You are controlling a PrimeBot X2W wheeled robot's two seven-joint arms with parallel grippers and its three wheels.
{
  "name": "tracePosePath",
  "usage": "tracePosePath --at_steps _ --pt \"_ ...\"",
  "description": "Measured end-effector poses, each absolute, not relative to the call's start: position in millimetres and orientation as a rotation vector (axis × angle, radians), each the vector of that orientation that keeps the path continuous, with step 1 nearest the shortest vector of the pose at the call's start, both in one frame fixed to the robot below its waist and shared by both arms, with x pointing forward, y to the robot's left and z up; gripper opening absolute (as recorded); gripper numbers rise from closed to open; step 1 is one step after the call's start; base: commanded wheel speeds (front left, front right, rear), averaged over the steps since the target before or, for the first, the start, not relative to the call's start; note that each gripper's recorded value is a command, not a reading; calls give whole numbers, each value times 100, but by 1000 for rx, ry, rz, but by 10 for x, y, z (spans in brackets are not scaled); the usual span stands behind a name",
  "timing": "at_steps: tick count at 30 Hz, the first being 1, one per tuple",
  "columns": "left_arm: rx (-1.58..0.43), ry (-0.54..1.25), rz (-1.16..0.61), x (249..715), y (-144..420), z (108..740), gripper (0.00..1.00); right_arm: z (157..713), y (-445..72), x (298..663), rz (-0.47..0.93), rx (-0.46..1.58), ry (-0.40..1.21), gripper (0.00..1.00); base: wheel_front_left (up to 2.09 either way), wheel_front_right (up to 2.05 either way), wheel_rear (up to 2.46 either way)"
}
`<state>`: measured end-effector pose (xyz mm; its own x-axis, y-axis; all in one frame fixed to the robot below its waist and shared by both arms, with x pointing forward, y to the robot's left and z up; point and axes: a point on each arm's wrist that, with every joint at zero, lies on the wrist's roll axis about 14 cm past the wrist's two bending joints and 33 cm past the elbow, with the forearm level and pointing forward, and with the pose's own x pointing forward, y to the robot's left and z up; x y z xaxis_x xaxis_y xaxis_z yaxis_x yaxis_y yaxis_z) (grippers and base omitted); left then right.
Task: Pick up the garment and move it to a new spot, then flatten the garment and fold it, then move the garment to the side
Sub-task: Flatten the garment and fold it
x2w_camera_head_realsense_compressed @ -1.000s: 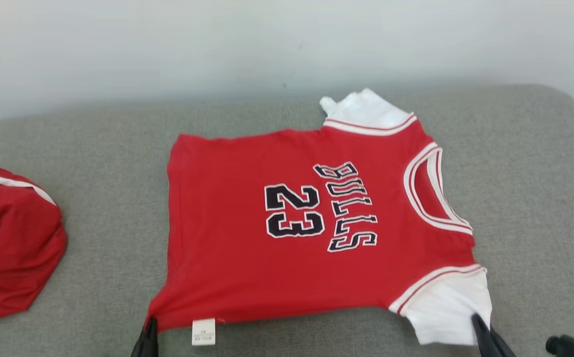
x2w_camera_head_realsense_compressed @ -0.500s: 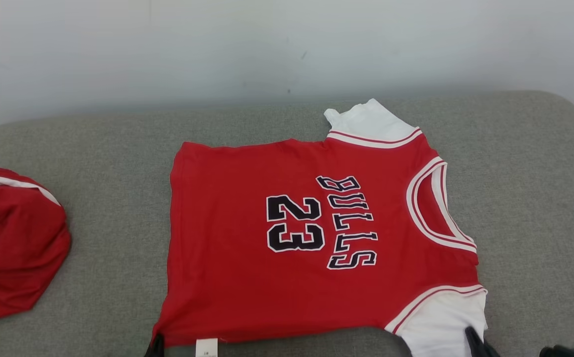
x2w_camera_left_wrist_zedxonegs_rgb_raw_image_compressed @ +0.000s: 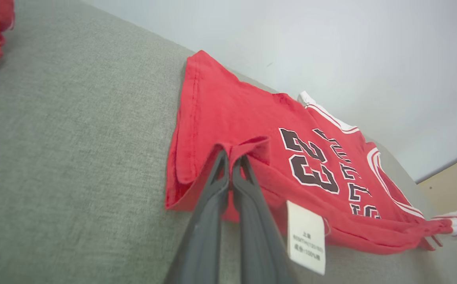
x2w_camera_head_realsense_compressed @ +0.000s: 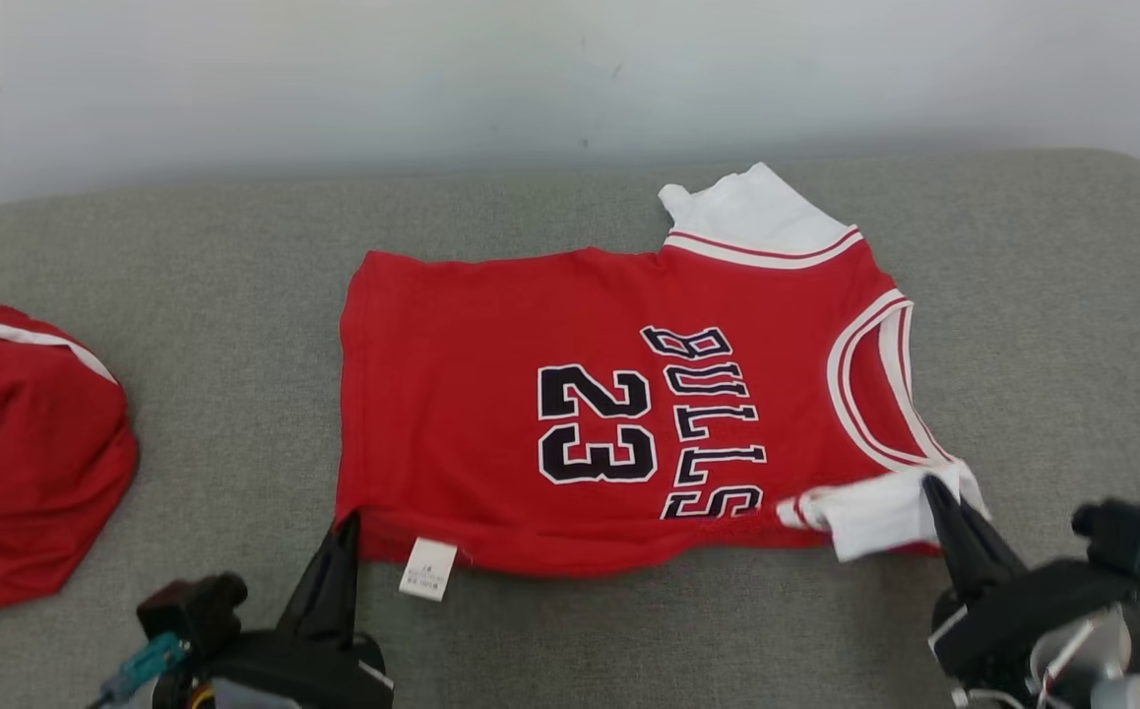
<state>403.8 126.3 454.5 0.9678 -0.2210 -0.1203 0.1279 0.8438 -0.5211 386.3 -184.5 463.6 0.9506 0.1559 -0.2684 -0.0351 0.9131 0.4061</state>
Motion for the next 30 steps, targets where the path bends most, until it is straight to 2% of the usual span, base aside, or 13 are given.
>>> tracePosePath --at_steps 14,15,16,17,23,30 --pt "-448 209 -199 4555 1288 4463 0 4601 -1754 4723 127 346 319 1 0 0 0" --pt "-436 210 -202 4572 1290 4456 13 4590 -1763 4755 124 334 316 69 0 0 0" --pt "-416 203 -208 4586 1288 4463 64 4592 -1764 4786 123 325 308 100 0 0 0" --pt "-399 202 -215 4594 1278 4464 100 4582 -1761 4807 124 316 309 100 0 0 0" --pt "-401 171 -199 4614 1325 4518 100 4573 -1838 4801 118 259 267 100 0 0 0" --pt "-390 192 -191 4399 1360 4409 100 4447 -2080 4530 89 197 271 100 0 0 0"
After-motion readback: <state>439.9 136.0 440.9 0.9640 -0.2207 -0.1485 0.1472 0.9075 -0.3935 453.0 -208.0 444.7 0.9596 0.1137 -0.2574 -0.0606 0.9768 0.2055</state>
